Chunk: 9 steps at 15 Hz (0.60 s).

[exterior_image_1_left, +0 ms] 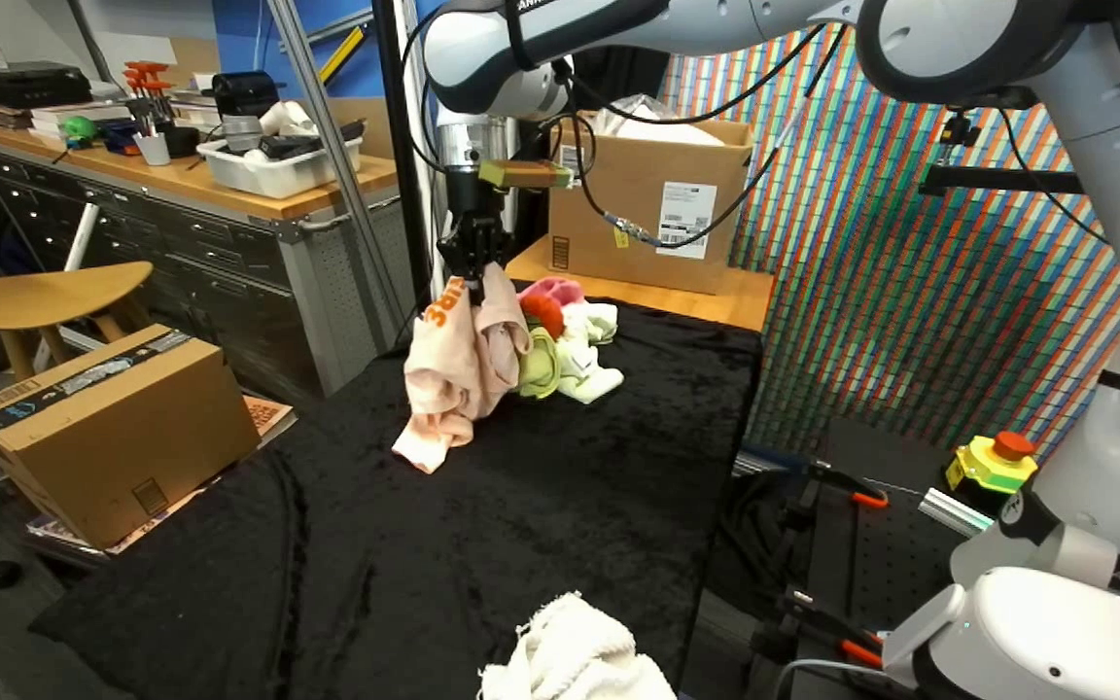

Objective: Pile the rope, radish, t-shirts and towels together on the table

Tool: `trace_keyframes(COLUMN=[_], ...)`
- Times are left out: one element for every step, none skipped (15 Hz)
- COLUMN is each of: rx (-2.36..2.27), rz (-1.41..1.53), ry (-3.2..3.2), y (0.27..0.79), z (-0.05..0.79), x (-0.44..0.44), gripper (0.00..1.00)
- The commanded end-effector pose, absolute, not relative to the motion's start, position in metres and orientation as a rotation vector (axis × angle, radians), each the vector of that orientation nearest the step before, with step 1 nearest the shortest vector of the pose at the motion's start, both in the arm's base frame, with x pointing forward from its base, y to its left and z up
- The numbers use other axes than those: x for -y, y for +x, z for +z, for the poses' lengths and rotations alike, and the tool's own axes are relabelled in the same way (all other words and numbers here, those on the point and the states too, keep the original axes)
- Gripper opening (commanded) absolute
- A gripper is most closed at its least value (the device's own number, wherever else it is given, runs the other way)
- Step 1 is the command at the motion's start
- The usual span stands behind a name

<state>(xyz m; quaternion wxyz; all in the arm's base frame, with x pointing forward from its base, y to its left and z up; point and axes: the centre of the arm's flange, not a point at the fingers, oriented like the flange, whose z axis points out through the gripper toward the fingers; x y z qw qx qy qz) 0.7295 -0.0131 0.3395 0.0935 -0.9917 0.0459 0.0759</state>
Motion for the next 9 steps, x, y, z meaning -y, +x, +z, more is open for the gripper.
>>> trace_keyframes(rx=[-0.214,-0.232,-0.256,-0.277,-0.296,-0.314,-0.328,-0.346,-0.366], rz=[0.120,0.105,0.090,0.081,0.076,0.077,0.076,0.079,0.080], ry=[-2.906,-2.899,-2.888,-2.881,-2.871,-2.860,-2.853,-2.842,-2.833], y=[0.689,0.685,0.681,0.677,0.673,0.668,0.663,0.658,0.654], z=[0.362,0.365,0.366,0.365,0.364,0.363,0.361,0.358,0.355], x=[0.031,0.037,0.044,0.049,0.054,0.060,0.065,0.069,0.074], gripper=[0.08,0.08,0.08,0.08,0.08,0.08,0.08,0.08,0.08])
